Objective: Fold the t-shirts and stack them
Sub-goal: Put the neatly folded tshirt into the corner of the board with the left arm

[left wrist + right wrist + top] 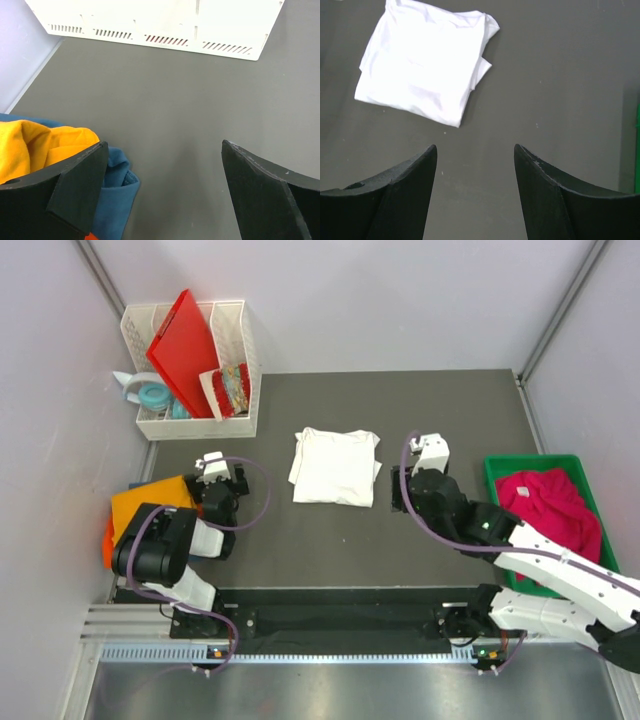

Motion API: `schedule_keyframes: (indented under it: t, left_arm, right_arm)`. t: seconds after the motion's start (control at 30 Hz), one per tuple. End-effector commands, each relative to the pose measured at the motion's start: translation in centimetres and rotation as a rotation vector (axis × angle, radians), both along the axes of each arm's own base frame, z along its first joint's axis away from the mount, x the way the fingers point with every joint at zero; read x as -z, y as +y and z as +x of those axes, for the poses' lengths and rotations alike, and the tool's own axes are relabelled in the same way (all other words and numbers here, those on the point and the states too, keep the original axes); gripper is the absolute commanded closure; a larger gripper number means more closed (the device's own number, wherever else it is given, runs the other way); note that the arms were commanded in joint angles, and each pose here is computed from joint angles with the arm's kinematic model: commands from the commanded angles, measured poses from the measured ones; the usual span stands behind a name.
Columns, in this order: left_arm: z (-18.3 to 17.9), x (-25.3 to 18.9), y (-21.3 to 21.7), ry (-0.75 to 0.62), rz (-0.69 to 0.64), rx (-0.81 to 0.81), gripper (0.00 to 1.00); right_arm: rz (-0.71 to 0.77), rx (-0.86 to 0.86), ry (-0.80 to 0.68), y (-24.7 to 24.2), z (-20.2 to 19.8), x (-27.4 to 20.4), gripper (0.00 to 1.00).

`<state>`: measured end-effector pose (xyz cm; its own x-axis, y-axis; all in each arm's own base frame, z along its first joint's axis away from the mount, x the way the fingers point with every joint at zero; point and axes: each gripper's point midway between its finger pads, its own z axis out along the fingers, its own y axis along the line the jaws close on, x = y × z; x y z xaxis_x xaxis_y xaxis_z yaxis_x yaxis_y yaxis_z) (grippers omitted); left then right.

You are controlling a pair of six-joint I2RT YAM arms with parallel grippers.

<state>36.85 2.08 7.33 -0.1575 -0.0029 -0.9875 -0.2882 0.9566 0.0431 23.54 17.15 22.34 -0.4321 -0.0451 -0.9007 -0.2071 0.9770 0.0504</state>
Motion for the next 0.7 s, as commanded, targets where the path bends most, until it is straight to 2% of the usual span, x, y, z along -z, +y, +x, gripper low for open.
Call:
schedule_keyframes:
  t: [0.0, 0.3, 0.5, 0.67]
  left_arm:
    - [1.1, -1.7, -0.2, -0.068, -0.024, 0.01, 0.01]
    - [1.1, -1.7, -0.2, -0.068, -0.024, 0.008, 0.01]
    - [1.1, -1.8, -0.2, -0.072, -0.026, 0.009, 0.01]
    - [1.1, -1.7, -0.2, -0.07, -0.024, 0.008, 0.01]
  right_arm:
    - [0.073, -0.004, -0.087, 2.6, 1.9, -2.2, 0.37]
    - [0.062, 0.153, -0.191, 2.3, 5.4, -6.2, 0.37]
    - [0.022, 0.285, -0.182, 1.7, 6.9, -8.2, 0.37]
    - [-0.002, 0.393, -0.156, 0.8, 7.3, -8.0, 0.38]
